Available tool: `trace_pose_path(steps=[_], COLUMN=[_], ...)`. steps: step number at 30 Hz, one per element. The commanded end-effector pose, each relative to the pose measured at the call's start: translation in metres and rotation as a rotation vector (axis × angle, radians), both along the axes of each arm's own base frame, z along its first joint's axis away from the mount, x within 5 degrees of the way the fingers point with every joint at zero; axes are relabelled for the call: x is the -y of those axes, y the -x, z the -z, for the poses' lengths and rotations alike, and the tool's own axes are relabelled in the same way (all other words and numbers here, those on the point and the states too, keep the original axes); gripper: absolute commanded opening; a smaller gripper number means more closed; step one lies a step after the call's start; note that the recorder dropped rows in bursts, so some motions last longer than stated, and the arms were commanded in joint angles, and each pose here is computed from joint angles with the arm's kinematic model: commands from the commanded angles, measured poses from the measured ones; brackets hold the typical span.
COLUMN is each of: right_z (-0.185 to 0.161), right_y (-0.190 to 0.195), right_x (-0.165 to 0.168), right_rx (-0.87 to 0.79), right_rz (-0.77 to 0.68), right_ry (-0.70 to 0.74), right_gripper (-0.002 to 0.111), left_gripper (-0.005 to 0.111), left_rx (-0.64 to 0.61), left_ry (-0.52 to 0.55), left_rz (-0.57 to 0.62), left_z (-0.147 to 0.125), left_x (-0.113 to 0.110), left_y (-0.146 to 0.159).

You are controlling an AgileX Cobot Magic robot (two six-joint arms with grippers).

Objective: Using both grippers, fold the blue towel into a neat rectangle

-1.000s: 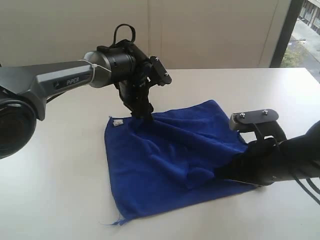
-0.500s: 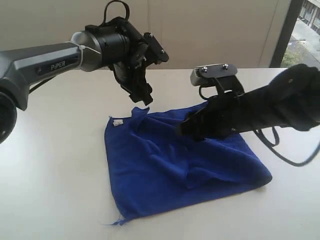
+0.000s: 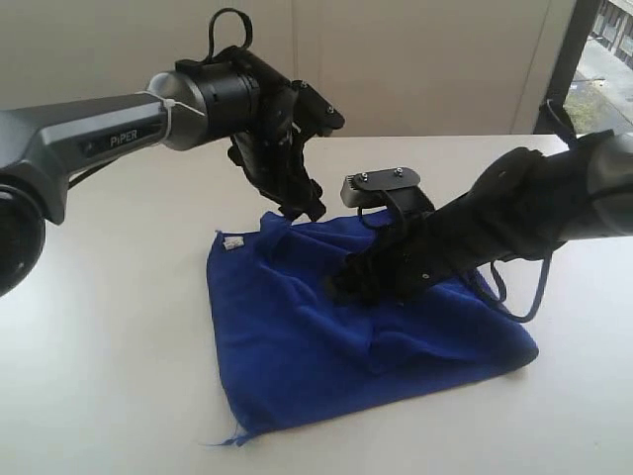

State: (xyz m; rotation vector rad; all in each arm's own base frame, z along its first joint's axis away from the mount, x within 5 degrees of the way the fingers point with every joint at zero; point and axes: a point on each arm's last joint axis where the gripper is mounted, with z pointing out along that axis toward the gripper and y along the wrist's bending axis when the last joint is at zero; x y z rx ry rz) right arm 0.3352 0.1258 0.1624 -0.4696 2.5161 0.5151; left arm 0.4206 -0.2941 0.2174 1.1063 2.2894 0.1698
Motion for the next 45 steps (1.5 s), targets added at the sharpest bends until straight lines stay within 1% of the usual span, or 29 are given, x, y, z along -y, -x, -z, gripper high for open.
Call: trace_pose_path(steps=[1,10,17,23,25,29,33,37,45], right_z=[-0.001,0.003,0.02,0.03,0.031,0.03,0.031,0.031,0.031], right_y=[-0.002,-0.003,-0.003,-0.002,-0.002,-0.002,-0.002,-0.001,0.001], right_x=[0.0,0.006,0.007,0.006,0.006,0.006,0.006,0.006,0.005], right_rx=[0.017,0.065,0.029,-0.011,-0.013,-0.01,-0.012,-0.018,-0.031], right_rz=[-0.015,0.004,0.004,-0.005,-0.005,-0.006,-0.007,-0.014,-0.033], right_ry=[0.01,0.073,0.095,0.095,0.095,0.097,0.096,0.093,0.088], right_gripper=[0.047,0.047,0.047,0.047,0.041,0.026,0.018,0.017,0.016], left_gripper=[0.081,0.081,0.081,0.081,0.079,0.073,0.067,0.052,0.024], left_rx=[-0.027,0.0,0.007,-0.02,-0.027,-0.026,0.003,0.044,0.045], left_ry=[0.005,0.041,0.06,0.026,0.019,0.007,-0.008,-0.026,-0.023], left_rz=[-0.006,-0.006,-0.02,-0.024,-0.025,-0.028,-0.063,-0.104,-0.105], left_z=[0.01,0.012,0.011,0.026,0.03,0.035,0.035,0.033,0.033], left_x=[0.002,0.006,0.006,0.006,0.006,0.006,0.003,0.0,0.0], left_y=[-0.001,-0.004,-0.005,-0.006,-0.006,-0.008,-0.01,-0.014,-0.014])
